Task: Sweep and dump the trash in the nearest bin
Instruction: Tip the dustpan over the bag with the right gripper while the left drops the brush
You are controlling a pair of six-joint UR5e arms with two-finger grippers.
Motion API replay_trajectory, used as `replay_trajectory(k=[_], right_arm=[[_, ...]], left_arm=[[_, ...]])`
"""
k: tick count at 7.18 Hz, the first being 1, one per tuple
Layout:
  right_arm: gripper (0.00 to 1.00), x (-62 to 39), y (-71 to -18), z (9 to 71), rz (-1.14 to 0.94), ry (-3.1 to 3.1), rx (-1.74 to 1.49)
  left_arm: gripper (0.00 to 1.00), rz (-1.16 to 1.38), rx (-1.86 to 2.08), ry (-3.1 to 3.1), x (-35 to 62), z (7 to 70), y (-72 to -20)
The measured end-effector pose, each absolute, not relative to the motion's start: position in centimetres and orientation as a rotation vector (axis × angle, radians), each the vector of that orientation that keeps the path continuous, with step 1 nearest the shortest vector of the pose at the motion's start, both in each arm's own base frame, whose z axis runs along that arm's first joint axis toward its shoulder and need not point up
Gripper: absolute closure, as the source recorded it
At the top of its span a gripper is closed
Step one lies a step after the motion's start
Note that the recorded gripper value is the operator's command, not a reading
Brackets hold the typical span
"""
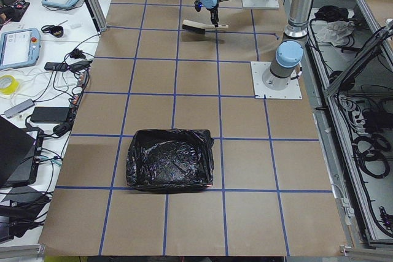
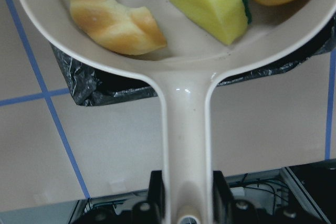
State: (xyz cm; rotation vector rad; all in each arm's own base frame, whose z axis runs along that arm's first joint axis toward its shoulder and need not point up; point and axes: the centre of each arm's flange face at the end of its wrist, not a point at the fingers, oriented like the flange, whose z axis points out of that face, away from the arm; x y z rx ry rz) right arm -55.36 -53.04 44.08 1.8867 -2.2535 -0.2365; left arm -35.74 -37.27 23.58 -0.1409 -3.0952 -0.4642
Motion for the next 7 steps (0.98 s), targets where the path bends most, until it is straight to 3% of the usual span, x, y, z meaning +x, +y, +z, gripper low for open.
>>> replay_trajectory(k=[1, 4, 7], right_arm=[[1.00, -55.8, -53.1, 44.6, -0.275, -2.210, 1.878], [1.00, -55.7, -53.1, 45.2, -0.388, -2.134, 1.919], [1.00, -55.5, -53.8, 46.5, -0.459, -2.013, 1.916]], left_arm=[[0.00, -0.456, -0.142, -3.094, -35.7, 23.8, -37.4], [0.00, -0.298, -0.125, -3.074, -36.1, 28.5, -40.5], [0.00, -0.081, -0.017, -3.100, -29.1, 37.5, -49.8]])
